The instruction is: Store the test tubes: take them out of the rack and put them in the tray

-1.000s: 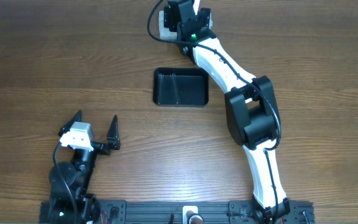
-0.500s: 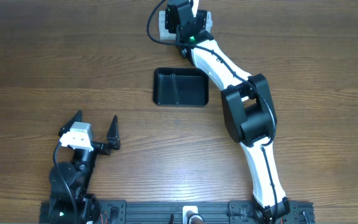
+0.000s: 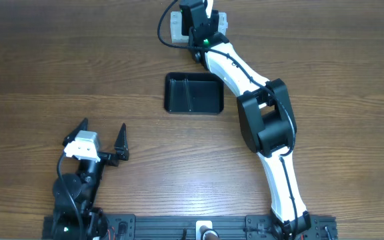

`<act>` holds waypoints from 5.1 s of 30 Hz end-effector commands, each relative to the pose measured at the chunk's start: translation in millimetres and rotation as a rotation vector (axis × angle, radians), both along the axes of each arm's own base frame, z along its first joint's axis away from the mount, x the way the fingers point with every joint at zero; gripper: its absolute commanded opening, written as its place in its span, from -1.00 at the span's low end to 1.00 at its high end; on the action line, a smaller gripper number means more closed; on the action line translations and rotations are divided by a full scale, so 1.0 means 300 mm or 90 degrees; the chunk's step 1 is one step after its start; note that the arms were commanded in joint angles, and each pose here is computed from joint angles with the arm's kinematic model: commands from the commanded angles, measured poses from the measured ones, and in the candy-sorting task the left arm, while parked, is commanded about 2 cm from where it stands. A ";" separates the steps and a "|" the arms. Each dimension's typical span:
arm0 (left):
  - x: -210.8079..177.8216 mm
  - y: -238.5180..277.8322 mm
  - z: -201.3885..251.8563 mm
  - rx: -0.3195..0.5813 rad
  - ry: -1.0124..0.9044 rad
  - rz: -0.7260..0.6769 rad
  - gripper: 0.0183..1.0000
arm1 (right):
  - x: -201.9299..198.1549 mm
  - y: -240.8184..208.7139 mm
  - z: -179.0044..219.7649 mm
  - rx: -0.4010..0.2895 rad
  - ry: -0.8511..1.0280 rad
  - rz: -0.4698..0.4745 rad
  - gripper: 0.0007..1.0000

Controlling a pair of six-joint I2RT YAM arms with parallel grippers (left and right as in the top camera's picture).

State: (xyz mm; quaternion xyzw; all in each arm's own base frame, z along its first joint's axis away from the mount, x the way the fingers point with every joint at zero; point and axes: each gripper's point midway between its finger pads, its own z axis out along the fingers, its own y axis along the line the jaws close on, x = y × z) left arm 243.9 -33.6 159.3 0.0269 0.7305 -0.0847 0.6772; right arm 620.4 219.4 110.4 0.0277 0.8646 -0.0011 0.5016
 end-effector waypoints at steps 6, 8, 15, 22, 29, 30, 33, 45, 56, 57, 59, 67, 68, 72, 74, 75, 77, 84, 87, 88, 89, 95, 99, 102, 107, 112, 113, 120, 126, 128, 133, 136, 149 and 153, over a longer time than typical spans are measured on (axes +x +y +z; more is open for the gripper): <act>0.000 0.002 -0.005 0.005 0.000 0.000 1.00 | 0.021 -0.052 0.021 -0.032 -0.016 -0.035 -0.21; 0.000 0.002 -0.005 0.005 0.000 0.000 1.00 | 0.021 -0.052 0.021 -0.033 -0.016 -0.035 -0.33; 0.000 0.002 -0.005 0.005 0.000 0.000 1.00 | 0.021 -0.052 0.021 -0.037 -0.015 -0.033 -0.52; 0.000 0.002 -0.005 0.005 0.000 0.000 1.00 | 0.020 -0.047 0.021 -0.038 -0.015 -0.030 -0.65; 0.000 0.002 -0.005 0.005 0.000 0.000 1.00 | 0.018 -0.044 0.021 -0.038 -0.015 -0.029 -0.74; 0.000 0.002 -0.005 0.005 0.000 0.000 1.00 | 0.018 -0.044 0.021 -0.038 -0.015 -0.029 -0.75; 0.000 0.002 -0.005 0.005 0.000 0.000 1.00 | 0.018 -0.041 0.023 -0.038 -0.016 -0.028 -0.77; 0.000 0.002 -0.006 0.005 0.001 0.000 1.00 | 0.001 0.005 0.269 -0.036 -0.042 -0.020 -0.85; 0.000 0.002 -0.006 0.005 0.001 0.000 1.00 | -0.089 -0.009 0.704 0.010 -0.130 -0.015 -0.86; 0.000 0.002 -0.006 0.005 0.001 0.000 1.00 | -0.106 -0.010 0.725 0.012 -0.129 -0.013 -0.86; 0.000 0.002 -0.006 0.005 0.001 0.000 1.00 | -0.148 -0.016 0.741 0.013 -0.110 -0.013 -0.89; 0.000 0.002 -0.006 0.005 0.001 0.000 1.00 | -0.369 -0.016 0.468 0.009 0.143 -0.036 -0.90; 0.000 0.002 -0.006 0.005 0.001 0.000 1.00 | -0.392 -0.006 0.423 0.010 0.172 -0.032 -0.90; 0.000 0.002 -0.006 0.005 0.001 0.000 1.00 | -0.464 0.021 0.230 0.015 0.269 -0.019 -0.90; 0.000 0.002 -0.006 0.005 0.001 0.000 1.00 | -0.487 0.044 0.142 0.024 0.299 -0.003 -0.90; 0.000 0.002 -0.006 0.005 0.001 0.000 1.00 | -0.496 0.057 0.106 0.030 0.309 0.007 -0.89; 0.000 0.002 -0.006 0.005 0.001 0.000 1.00 | -0.512 0.079 0.040 0.042 0.326 0.022 -0.88; 0.000 0.002 -0.006 0.005 0.001 0.000 1.00 | -0.569 0.059 -0.093 0.046 0.367 -0.006 -0.87; 0.000 0.002 -0.006 0.005 0.001 0.000 1.00 | -0.587 0.065 -0.124 0.041 0.374 -0.002 -0.86; 0.000 0.002 -0.006 0.005 0.001 0.000 1.00 | -0.594 0.069 -0.133 0.039 0.376 0.000 -0.85; 0.000 0.002 -0.006 0.005 0.001 0.000 1.00 | -0.602 0.074 -0.141 0.038 0.378 0.000 -0.84; 0.000 0.002 -0.006 0.005 0.001 0.000 1.00 | -0.635 0.092 -0.172 0.029 0.391 0.006 -0.82; 0.000 0.002 -0.006 0.005 0.001 0.000 1.00 | -0.649 0.083 -0.205 0.025 0.405 -0.002 -0.81; 0.000 0.002 -0.006 0.005 0.001 0.000 1.00 | -0.661 0.075 -0.245 0.021 0.419 -0.013 -0.79; 0.000 0.002 -0.006 0.005 0.001 0.000 1.00 | -0.668 0.068 -0.288 0.014 0.434 -0.020 -0.74; 0.000 0.002 -0.006 0.005 0.001 0.000 1.00 | -0.669 0.068 -0.294 0.013 0.436 -0.021 -0.52; 0.000 0.002 -0.006 0.005 0.001 0.000 1.00 | -0.668 0.068 -0.294 0.013 0.435 -0.021 -0.45; 0.000 0.002 -0.006 0.005 0.001 0.000 1.00 | -0.643 0.073 -0.275 0.023 0.419 -0.020 -0.11; 0.000 0.002 -0.006 0.005 0.001 0.000 1.00 | -0.610 0.097 -0.181 0.022 0.383 0.015 -0.07; 0.000 0.002 -0.006 0.005 0.001 0.000 1.00 | -0.604 0.100 -0.137 0.022 0.368 0.027 -0.07; 0.000 0.002 -0.006 0.005 0.001 0.000 1.00 | -0.583 0.055 0.022 0.012 0.298 0.008 -0.01; 0.000 0.002 -0.006 0.005 0.001 0.000 1.00 | -0.561 0.009 0.138 0.006 0.242 -0.008 0.11; 0.000 0.002 -0.006 0.005 0.001 0.000 1.00 | -0.260 -0.205 0.259 -0.067 0.061 -0.031 0.45; 0.000 0.002 -0.006 0.005 0.001 0.000 1.00 | -0.211 -0.223 0.193 -0.066 0.058 -0.041 0.45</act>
